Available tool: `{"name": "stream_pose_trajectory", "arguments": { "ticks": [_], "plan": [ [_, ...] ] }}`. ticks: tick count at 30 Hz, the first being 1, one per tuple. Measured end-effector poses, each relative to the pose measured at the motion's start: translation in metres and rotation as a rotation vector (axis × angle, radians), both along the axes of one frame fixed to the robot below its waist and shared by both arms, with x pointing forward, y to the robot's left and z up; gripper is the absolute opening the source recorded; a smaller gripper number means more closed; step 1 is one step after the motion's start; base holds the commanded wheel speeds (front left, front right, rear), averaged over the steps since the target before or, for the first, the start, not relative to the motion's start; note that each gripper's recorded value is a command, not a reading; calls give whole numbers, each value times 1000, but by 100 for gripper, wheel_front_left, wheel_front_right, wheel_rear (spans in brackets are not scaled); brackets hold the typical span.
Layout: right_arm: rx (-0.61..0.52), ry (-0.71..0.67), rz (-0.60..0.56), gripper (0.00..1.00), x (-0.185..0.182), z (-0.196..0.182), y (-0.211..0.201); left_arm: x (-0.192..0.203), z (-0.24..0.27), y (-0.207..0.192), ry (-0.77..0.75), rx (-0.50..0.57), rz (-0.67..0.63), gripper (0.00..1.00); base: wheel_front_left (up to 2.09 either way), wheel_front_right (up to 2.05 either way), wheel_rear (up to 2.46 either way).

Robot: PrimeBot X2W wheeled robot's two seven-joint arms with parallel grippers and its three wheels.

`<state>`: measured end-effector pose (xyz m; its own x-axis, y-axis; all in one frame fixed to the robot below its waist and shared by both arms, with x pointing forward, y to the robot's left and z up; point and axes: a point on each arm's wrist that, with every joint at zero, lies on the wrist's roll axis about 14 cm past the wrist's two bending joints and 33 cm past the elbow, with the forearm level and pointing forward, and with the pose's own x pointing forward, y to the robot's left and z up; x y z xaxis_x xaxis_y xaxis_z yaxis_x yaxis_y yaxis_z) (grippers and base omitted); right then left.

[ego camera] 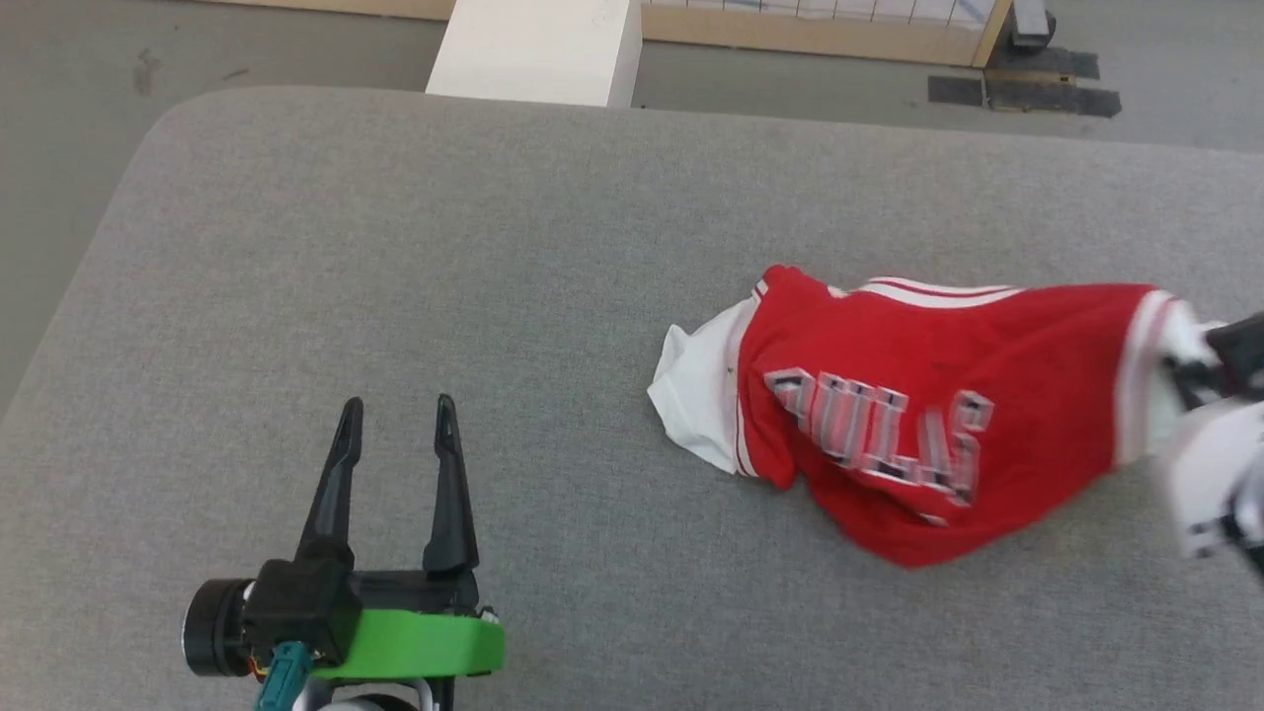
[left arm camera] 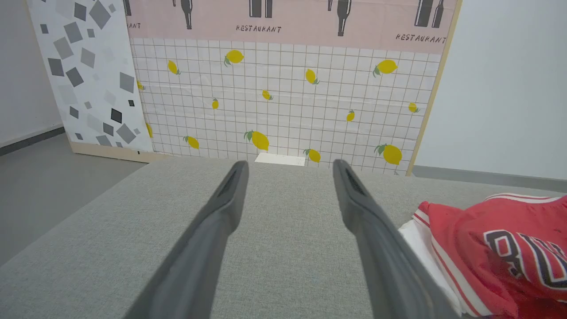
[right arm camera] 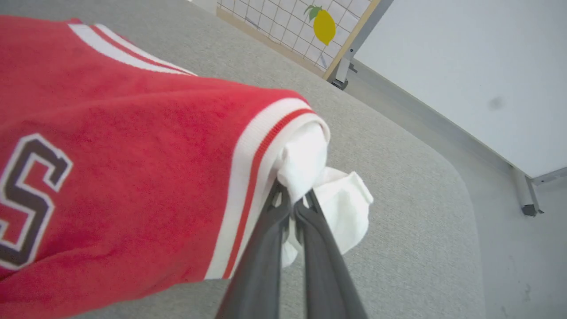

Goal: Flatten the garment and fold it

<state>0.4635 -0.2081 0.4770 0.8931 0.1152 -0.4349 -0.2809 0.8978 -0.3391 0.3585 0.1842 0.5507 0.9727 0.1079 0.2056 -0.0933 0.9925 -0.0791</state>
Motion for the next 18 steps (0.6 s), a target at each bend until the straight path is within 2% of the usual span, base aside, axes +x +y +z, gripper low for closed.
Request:
{"name": "stream_pose_trajectory", "arguments": {
  "ticks": [3, 7, 8, 9, 10, 13, 18],
  "plan": [
    [-83, 42, -49, 0, 6, -6, -36, 2, -7, -2, 20, 1, -9, 100, 0, 0, 0],
    [-150, 143, -126, 0, 4, -33, -76, 4, -18, -1, 56, 6, -10, 100, 0, 0, 0],
    [-158, 159, -139, 23, 3, -39, -83, 5, -20, -1, 64, 8, -12, 100, 0, 0, 0],
    [-162, 165, -150, 95, 3, -45, -89, 5, -24, -2, 73, 11, -16, 100, 0, 0, 0],
    [-165, 166, -159, 100, 3, -49, -94, 6, -26, -2, 80, 16, -19, 100, 0, 0, 0],
    [-157, 151, -179, 100, 8, -56, -100, 8, -31, -4, 94, 20, -28, 100, 0, 0, 0],
    [-59, 16, -122, 100, 27, -36, -65, 8, -29, -7, 89, 21, -37, 100, 0, 0, 0]
  ]
}}
